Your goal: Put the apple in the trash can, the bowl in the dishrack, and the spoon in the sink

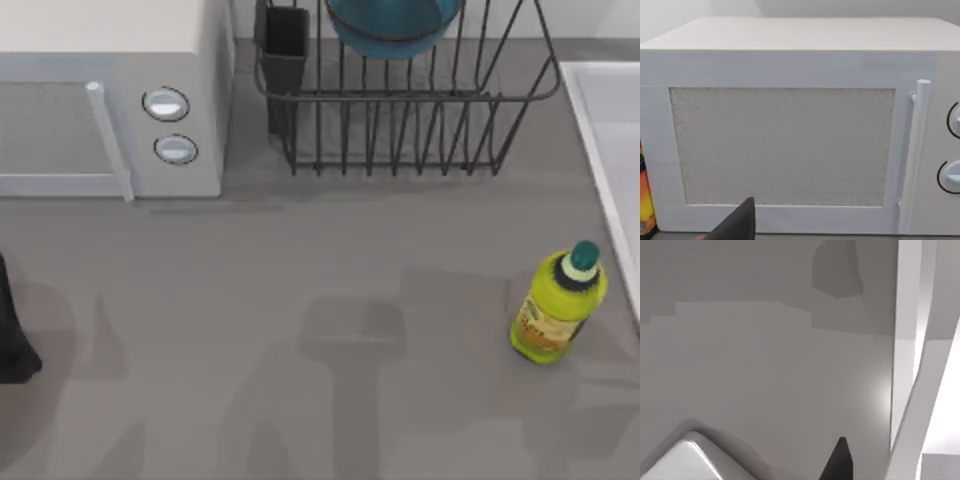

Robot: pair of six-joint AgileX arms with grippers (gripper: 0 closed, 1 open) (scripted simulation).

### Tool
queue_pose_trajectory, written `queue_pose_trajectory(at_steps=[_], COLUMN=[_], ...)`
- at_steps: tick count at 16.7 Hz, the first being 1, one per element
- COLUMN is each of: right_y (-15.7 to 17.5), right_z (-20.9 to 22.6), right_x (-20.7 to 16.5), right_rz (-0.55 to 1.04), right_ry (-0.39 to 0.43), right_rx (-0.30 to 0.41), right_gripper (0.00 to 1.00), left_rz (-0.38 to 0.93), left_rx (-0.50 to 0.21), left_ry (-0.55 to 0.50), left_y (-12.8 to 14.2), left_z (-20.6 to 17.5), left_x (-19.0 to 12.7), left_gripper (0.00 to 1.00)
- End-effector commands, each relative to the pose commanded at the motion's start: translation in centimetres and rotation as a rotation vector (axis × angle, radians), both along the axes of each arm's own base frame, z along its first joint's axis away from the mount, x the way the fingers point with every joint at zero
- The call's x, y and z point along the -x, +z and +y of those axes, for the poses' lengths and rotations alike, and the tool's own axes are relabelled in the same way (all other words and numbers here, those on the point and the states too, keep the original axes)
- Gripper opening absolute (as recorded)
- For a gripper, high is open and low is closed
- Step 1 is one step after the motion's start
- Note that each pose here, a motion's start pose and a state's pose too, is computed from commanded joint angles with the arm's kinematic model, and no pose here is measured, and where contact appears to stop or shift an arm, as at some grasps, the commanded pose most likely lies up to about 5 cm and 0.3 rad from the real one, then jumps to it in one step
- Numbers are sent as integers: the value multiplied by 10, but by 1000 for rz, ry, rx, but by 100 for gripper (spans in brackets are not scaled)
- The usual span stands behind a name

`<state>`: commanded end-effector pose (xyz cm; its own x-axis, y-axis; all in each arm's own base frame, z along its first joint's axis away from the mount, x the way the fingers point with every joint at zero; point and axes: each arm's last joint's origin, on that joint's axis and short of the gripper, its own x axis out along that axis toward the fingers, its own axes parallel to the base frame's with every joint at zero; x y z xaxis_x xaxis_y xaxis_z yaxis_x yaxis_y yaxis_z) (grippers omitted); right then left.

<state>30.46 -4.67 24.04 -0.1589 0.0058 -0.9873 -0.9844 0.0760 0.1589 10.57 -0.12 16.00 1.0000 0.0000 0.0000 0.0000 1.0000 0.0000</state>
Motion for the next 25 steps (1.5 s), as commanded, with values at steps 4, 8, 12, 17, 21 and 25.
queue_pose_trajectory(at_steps=[4, 8, 12, 17, 21, 25], right_y=[-15, -42, -51, -43, -42, -41], right_z=[-17, -23, -24, -23, -23, -25], right_x=[-80, -144, -178, -193, -194, -194], right_rz=[71, 73, -16, -141, -161, -168], right_ry=[2, 25, 46, 62, 64, 57], right_rx=[-22, -31, -15, 13, 18, 19], right_gripper=[0, 0, 0, 0, 0, 0], left_rz=[0, 0, 0, 0, 0, 0], left_rx=[0, 0, 0, 0, 0, 0], left_ry=[0, 0, 0, 0, 0, 0], left_y=[0, 0, 0, 0, 0, 0], left_z=[0, 0, 0, 0, 0, 0], left_x=[0, 0, 0, 0, 0, 0], left_gripper=[100, 100, 100, 100, 100, 100])
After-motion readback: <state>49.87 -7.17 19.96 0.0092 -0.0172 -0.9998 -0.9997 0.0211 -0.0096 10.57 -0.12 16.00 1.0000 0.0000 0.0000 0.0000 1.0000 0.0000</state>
